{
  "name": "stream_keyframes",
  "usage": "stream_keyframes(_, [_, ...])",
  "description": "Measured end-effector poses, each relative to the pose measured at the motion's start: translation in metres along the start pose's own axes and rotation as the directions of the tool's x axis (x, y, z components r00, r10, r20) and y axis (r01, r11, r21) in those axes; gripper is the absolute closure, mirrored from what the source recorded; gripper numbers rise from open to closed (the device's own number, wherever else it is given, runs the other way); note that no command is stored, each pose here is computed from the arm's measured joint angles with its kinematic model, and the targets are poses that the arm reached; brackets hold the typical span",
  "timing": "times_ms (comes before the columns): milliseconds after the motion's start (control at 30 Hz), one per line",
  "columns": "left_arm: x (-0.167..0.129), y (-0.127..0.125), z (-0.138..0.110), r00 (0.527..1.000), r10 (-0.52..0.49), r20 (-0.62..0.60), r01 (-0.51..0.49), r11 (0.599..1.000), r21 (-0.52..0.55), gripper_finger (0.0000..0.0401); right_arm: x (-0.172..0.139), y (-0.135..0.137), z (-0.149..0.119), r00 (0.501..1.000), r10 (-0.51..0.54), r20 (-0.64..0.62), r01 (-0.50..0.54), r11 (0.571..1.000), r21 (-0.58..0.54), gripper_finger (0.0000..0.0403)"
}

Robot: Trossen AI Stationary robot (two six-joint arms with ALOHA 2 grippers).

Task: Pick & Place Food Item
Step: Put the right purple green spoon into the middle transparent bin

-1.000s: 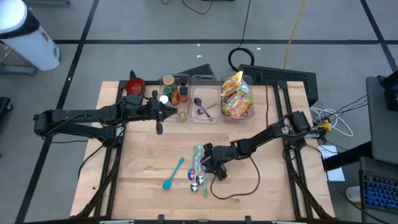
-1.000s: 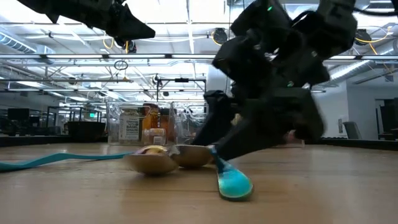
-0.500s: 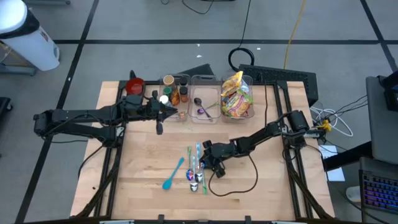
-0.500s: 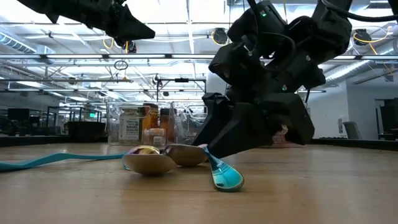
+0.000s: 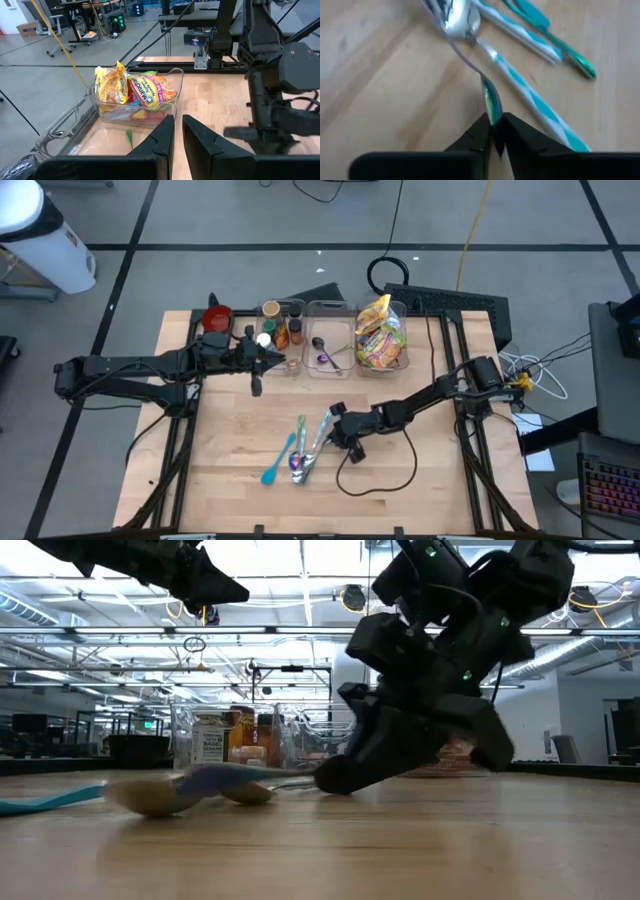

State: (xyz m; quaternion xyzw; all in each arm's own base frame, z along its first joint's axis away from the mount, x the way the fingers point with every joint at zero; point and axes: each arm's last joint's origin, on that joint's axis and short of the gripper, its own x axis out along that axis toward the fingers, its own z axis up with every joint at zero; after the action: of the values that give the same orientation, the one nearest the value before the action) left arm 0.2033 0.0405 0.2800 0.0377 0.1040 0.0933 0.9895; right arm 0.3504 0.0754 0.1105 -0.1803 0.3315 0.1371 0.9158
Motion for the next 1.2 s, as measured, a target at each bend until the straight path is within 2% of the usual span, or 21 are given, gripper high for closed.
stream_keyframes(167, [0.0,0.0,0.0,1.0,0.001,0.001,-0.001,1.0,0.0,0.0354,-0.012,-0.001,0.006,1.0,0.007,-0.012,-0.007,1.0,-0.005,0.0397])
stream_keyframes(633, [0.0,0.0,0.0,1.0,0.0,-0.001,0.0,1.0,0.0,0.0354,-0.047,-0.009,0.029,0.998,-0.014,0.055,0.01,0.998,0.06,0.04])
stream_keyframes(833, [0.0,0.0,0.0,1.0,0.001,-0.002,-0.001,1.0,0.0,0.0354,-0.071,-0.02,0.043,0.991,-0.054,0.126,0.023,0.97,0.24,0.0401])
stream_keyframes(1000, [0.0,0.0,0.0,1.0,0.001,-0.002,-0.001,1.0,0.0,0.0354,-0.089,-0.029,0.049,0.971,-0.211,0.112,0.166,0.935,0.314,0.0401])
stream_keyframes(1200, [0.0,0.0,0.0,1.0,0.0,-0.002,0.0,1.0,0.0,0.0354,-0.1,-0.039,0.048,0.914,-0.404,0.037,0.366,0.861,0.352,0.0402])
